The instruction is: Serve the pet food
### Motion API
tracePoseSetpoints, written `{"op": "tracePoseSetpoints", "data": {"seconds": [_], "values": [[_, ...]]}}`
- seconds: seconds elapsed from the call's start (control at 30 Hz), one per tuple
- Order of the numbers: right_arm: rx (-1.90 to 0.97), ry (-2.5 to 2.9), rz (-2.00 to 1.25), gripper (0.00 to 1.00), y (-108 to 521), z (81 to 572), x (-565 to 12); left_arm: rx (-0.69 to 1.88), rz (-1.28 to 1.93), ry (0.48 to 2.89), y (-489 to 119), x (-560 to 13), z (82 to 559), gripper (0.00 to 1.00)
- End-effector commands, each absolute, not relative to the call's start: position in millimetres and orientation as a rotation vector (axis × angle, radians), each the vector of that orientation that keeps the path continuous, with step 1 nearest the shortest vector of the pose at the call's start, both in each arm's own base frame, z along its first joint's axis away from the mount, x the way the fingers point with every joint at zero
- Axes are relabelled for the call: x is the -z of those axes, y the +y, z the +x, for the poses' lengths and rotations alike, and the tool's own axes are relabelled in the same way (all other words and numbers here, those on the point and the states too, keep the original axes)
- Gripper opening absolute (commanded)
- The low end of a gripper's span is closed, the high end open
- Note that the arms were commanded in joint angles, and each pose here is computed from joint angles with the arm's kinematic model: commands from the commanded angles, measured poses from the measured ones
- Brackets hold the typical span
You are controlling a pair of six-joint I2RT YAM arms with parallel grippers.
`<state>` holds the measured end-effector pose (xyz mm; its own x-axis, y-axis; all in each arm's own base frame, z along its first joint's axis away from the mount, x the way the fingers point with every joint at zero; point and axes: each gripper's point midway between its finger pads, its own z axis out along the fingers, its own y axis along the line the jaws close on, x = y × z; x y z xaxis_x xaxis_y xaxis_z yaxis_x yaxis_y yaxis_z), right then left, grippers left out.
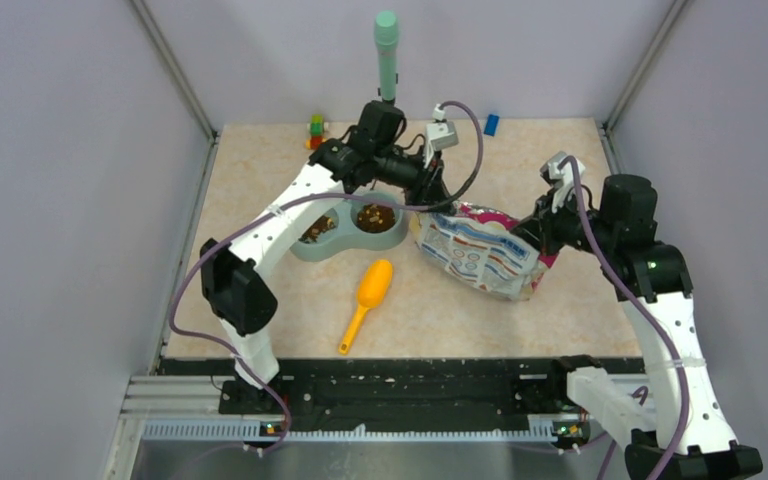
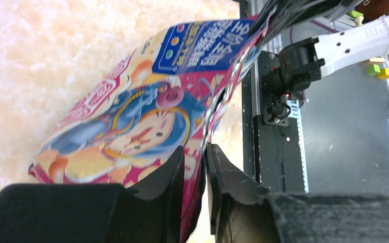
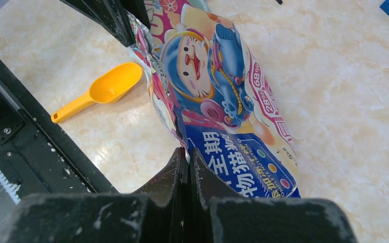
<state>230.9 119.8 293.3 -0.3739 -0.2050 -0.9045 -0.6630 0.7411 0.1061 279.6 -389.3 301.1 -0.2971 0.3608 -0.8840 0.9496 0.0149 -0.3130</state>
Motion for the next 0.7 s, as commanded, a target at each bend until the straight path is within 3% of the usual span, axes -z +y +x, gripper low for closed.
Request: {"op": "tracePoseSetpoints", "data": {"seconds": [0.0, 0.2, 0.27, 0.47, 0.5, 0.57, 0.63, 0.67], "values": [[-0.527, 1.905, -0.669, 0.00, 114.9, 234.7, -305.2, 1.210, 1.325, 1.677, -362.3, -311.9, 276.4, 0.25], [-0.549, 1.884, -0.689, 0.00, 119.1, 236.5, -311.3, 1.231, 1.292, 1.692, -362.0, -300.1, 282.2, 0.22], [-0.548, 1.884, -0.702, 0.00, 119.4, 235.7, -312.1, 1.214, 1.280, 1.704, -362.3, -298.8, 288.0, 0.00], [-0.595, 1.887, -0.712, 0.00, 124.6, 231.4, -312.7, 1.113, 1.223, 1.667, -358.9, -312.5, 303.5, 0.00], [-0.607, 1.886, -0.707, 0.03, 125.7, 230.8, -314.1, 1.094, 1.216, 1.643, -358.2, -319.0, 305.1, 0.00], [-0.630, 1.873, -0.704, 0.26, 128.8, 230.2, -320.1, 1.072, 1.192, 1.601, -358.9, -332.6, 308.9, 0.00], [-0.631, 1.866, -0.683, 0.35, 129.0, 233.4, -325.4, 1.064, 1.150, 1.590, -361.3, -344.0, 315.9, 0.01], [-0.620, 1.861, -0.665, 0.37, 127.8, 235.7, -329.3, 1.073, 1.137, 1.592, -362.2, -348.0, 317.6, 0.13]]}}
